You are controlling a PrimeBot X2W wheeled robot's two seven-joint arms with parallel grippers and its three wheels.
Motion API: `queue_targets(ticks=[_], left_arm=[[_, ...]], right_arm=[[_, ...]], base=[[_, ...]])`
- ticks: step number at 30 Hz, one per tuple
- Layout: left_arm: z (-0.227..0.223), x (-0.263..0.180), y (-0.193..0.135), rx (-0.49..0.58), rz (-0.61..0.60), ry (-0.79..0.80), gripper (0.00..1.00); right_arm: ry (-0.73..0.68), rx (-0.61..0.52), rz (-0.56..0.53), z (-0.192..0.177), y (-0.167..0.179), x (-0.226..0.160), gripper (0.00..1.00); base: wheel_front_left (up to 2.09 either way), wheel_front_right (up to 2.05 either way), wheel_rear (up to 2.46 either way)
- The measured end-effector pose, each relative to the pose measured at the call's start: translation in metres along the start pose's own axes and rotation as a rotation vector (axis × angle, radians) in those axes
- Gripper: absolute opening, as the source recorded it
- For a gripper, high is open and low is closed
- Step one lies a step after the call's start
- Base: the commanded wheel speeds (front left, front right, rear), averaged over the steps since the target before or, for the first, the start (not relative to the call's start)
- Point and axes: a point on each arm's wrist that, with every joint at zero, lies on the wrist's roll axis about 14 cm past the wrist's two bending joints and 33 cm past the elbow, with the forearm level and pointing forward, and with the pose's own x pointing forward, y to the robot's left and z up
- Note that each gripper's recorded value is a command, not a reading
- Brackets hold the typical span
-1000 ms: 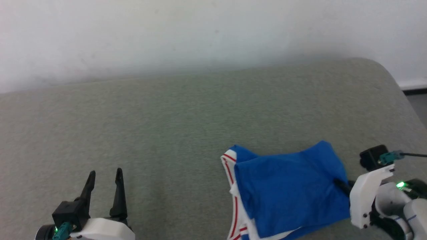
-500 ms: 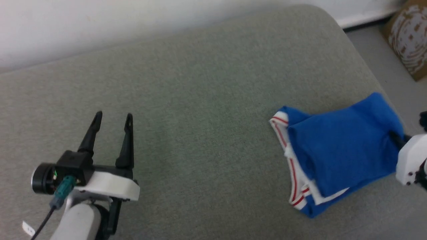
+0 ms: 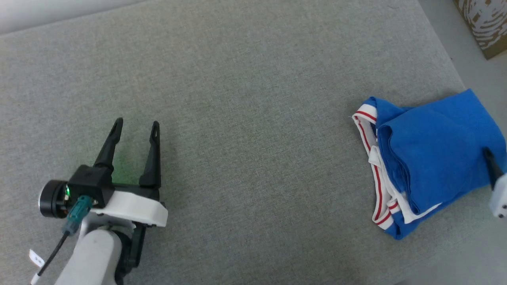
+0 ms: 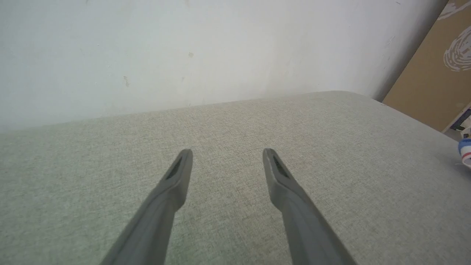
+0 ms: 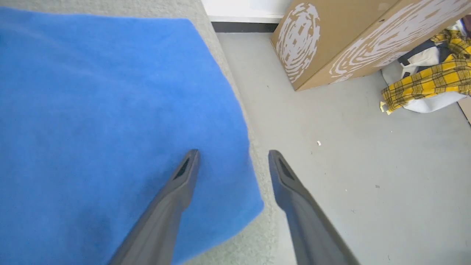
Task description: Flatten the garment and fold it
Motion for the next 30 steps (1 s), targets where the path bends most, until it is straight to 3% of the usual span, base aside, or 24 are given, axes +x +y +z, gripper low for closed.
queue_targets(ticks=[7, 12, 20, 30], left_arm=[[0.007, -0.018, 0.003, -0.021, 0.044, -0.007, 1.0], [0.018, -0.037, 0.007, -0.022, 0.085, -0.021, 1.0], [0.037, -0.07, 0.019, -0.015, 0.162, -0.052, 1.0], [0.055, -0.119, 0.064, 0.015, 0.327, -0.087, 1.0]], right_arm=[[-0.054, -0.009, -0.1, -0.001, -0.04, -0.015, 1.0], [-0.16, 0.005, -0.065, 0.014, -0.029, -0.025, 1.0], [-0.363, 0.068, 0.151, 0.047, 0.066, -0.045, 1.0], [-0.592, 0.138, 0.463, 0.128, 0.191, -0.088, 1.0]], base=[[0.0, 0.0, 0.0], [0.0, 0.0, 0.0], [0.0, 0.0, 0.0], [0.0, 0.0, 0.0]])
